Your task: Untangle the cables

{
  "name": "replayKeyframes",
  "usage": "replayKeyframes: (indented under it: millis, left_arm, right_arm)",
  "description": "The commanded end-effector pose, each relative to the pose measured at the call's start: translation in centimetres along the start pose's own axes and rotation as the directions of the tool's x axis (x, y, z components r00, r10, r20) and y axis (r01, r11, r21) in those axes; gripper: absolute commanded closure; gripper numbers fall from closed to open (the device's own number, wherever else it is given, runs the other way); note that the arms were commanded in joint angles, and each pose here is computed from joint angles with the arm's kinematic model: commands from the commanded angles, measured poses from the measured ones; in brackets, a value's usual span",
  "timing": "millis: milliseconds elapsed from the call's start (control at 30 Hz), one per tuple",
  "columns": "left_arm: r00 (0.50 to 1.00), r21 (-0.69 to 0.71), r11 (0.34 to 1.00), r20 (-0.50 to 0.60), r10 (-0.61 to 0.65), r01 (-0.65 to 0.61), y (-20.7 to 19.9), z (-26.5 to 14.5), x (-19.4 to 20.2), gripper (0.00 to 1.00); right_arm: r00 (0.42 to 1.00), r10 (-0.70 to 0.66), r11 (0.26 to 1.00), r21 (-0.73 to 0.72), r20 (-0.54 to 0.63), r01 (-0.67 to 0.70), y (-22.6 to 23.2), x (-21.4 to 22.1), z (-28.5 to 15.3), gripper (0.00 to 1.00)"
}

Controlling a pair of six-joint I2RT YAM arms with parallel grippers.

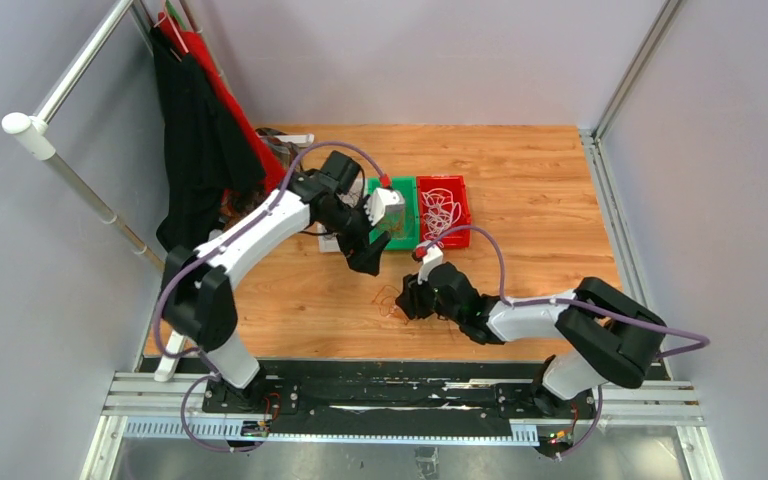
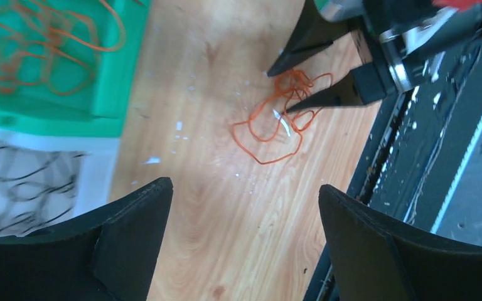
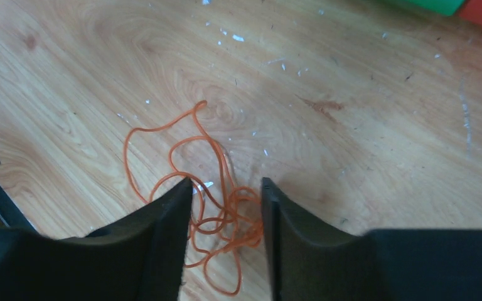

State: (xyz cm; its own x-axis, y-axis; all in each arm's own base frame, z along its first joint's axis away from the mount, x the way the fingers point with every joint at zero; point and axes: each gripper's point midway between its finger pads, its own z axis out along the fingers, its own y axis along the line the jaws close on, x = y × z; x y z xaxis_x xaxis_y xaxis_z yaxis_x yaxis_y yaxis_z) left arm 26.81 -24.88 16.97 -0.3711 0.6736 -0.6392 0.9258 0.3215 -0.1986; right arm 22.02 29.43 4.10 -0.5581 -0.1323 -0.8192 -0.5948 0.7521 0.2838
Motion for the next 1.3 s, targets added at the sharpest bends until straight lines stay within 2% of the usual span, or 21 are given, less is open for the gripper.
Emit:
replayKeyframes:
  millis: [0, 100, 233, 400, 567, 633, 700, 900, 967, 1000, 1167, 1200, 1267]
  left_arm:
    - [1.000, 0.172, 0.985, -0.019, 0.013, -0.009, -1.1, 3.5, 1.9, 0.10]
    - [0.999, 0.189, 0.981, -0.019, 0.045, -0.041, -0.9, 5.6, 2.2, 0.09]
    - [0.992, 0.207, 0.971, -0.030, 0.124, -0.115, -1.2, 8.0, 2.5, 0.09]
    - [0.985, 0.275, 0.948, -0.022, 0.173, -0.160, -2.1, 10.1, 2.7, 0.10]
    - [0.982, 0.319, 0.930, 0.014, 0.188, -0.183, -3.0, 10.1, 2.5, 0.14]
    - [0.977, 0.320, 0.923, 0.040, 0.211, -0.213, -3.3, 9.6, 2.0, 0.22]
    - [0.969, 0.335, 0.910, 0.060, 0.238, -0.244, -3.9, 8.8, 1.8, 0.34]
    - [0.966, 0.344, 0.903, 0.072, 0.247, -0.256, -5.0, 7.0, 1.4, 0.84]
    - [0.966, 0.331, 0.908, 0.067, 0.248, -0.256, -5.2, 6.4, 1.4, 0.96]
    - [0.966, 0.324, 0.911, 0.060, 0.250, -0.256, -5.3, 6.0, 1.5, 0.99]
    - [0.965, 0.269, 0.927, 0.054, 0.257, -0.262, -5.8, 3.3, 0.9, 0.99]
    - [0.966, 0.255, 0.932, 0.058, 0.251, -0.258, -5.9, 2.9, 0.6, 0.99]
    - [0.971, 0.228, 0.944, 0.066, 0.230, -0.239, -6.0, 2.0, -0.2, 0.99]
  right_arm:
    - [1.000, -0.007, 0.999, -0.051, 0.021, 0.009, 1.1, 0.1, 0.6, 0.64]
    - [1.000, -0.002, 0.998, -0.061, 0.028, 0.004, 0.9, 0.6, -0.2, 0.84]
    - [0.999, -0.020, 0.996, -0.083, 0.051, 0.024, 1.1, 0.2, -1.6, 0.98]
    - [0.995, -0.049, 0.990, -0.127, 0.081, 0.059, 1.8, -0.5, -2.8, 0.99]
    - [0.990, -0.057, 0.982, -0.171, 0.128, 0.079, 3.0, -2.4, -4.0, 0.99]
    - [0.988, -0.068, 0.976, -0.195, 0.137, 0.094, 3.6, -3.0, -4.4, 0.99]
    - [0.988, -0.077, 0.974, -0.203, 0.133, 0.104, 3.9, -3.5, -4.7, 0.99]
    - [0.988, -0.088, 0.976, -0.188, 0.129, 0.112, 3.7, -3.8, -5.1, 0.99]
    - [0.989, -0.089, 0.981, -0.164, 0.120, 0.108, 3.3, -3.6, -5.1, 0.99]
    - [0.989, -0.089, 0.984, -0.147, 0.115, 0.106, 2.9, -3.5, -5.1, 0.99]
    - [0.990, -0.088, 0.989, -0.109, 0.112, 0.100, 2.0, -3.1, -5.6, 0.99]
    - [0.990, -0.090, 0.990, -0.103, 0.105, 0.101, 1.9, -2.9, -5.7, 0.97]
    - [0.991, -0.097, 0.990, -0.098, 0.096, 0.106, 1.8, -3.0, -6.0, 0.84]
